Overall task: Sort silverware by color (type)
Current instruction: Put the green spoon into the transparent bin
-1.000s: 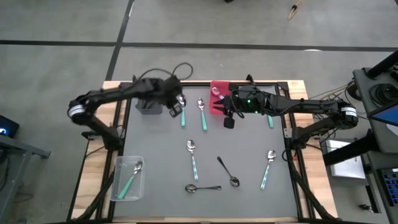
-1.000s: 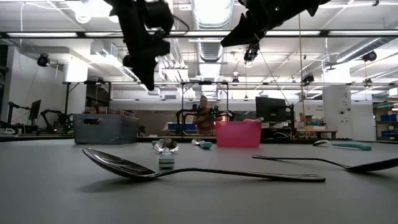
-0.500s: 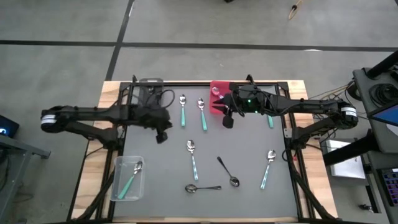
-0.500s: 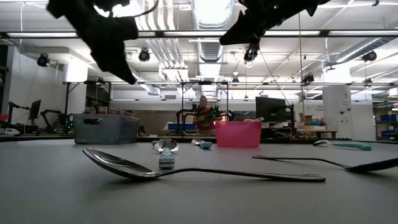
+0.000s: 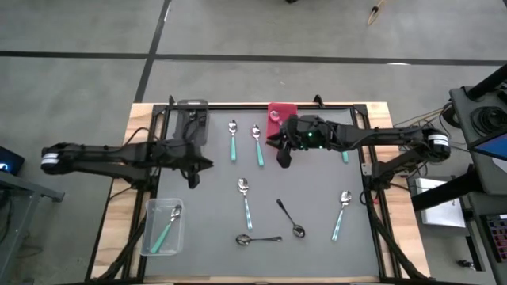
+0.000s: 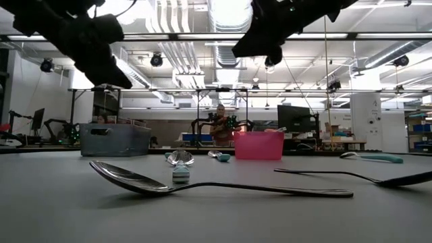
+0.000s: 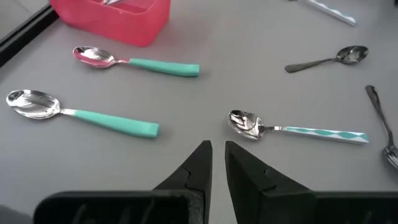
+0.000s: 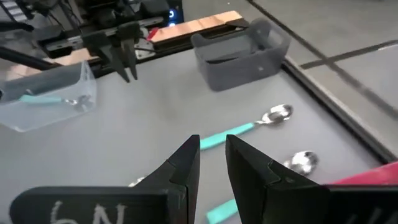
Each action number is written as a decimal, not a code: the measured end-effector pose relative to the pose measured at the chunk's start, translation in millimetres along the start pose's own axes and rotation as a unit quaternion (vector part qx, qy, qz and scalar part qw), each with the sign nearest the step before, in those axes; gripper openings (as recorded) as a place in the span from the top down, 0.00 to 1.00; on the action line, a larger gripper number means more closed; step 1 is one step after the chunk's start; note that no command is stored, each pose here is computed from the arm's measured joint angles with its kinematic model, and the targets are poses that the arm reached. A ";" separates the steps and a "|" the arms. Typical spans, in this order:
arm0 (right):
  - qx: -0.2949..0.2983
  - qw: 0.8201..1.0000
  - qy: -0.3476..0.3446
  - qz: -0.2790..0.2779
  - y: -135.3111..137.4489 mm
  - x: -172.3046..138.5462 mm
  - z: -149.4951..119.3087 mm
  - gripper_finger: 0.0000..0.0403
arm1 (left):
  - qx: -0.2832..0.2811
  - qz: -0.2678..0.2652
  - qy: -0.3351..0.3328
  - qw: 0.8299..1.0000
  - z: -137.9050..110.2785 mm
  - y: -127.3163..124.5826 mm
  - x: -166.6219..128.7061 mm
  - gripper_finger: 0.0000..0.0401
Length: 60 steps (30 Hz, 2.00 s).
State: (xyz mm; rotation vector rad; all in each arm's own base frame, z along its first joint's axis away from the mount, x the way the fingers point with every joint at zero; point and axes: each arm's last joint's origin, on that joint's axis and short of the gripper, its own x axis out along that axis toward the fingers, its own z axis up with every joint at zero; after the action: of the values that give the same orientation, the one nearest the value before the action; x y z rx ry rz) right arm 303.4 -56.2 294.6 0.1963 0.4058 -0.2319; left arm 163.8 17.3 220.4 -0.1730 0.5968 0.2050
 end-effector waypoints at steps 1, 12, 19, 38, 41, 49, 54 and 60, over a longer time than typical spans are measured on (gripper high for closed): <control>0.009 1.000 0.001 0.004 2.6 2.5 -1.1 0.83 | 0.001 -0.003 -0.005 1.000 -2.5 0.1 -1.1 0.93; 0.063 0.997 0.026 0.042 39.5 23.0 16.2 0.83 | 0.038 -0.034 -0.078 0.996 -13.4 0.2 -16.5 0.93; 0.097 0.993 0.052 0.052 61.5 34.0 28.7 0.83 | 0.083 -0.093 -0.162 0.979 -4.2 -3.2 -36.7 0.93; 0.112 0.948 0.298 -0.019 106.0 72.8 10.6 0.83 | -0.105 -0.173 -0.081 0.976 -21.4 -10.4 -38.8 0.93; 0.120 0.939 0.319 -0.031 108.7 76.0 3.4 0.83 | -0.112 -0.187 -0.061 0.974 -29.4 -15.1 -32.7 0.93; 0.161 0.925 0.331 -0.090 106.3 88.6 -12.9 0.83 | -0.082 -0.253 -0.134 0.955 -37.4 -27.7 -22.8 0.93; 0.171 0.921 0.322 -0.137 88.7 101.2 -17.1 0.83 | -0.069 -0.237 -0.162 0.956 -34.7 -27.3 -23.3 0.93; 0.216 0.906 0.288 -0.224 53.6 113.7 -16.0 0.83 | -0.019 -0.177 -0.191 0.965 -33.7 -24.5 -22.5 0.93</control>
State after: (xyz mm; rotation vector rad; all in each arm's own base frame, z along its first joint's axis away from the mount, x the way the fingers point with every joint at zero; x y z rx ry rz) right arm 413.1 -22.0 241.1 0.6182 0.9907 -0.7291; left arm 133.4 -16.9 208.4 -0.2664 0.1718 -0.0974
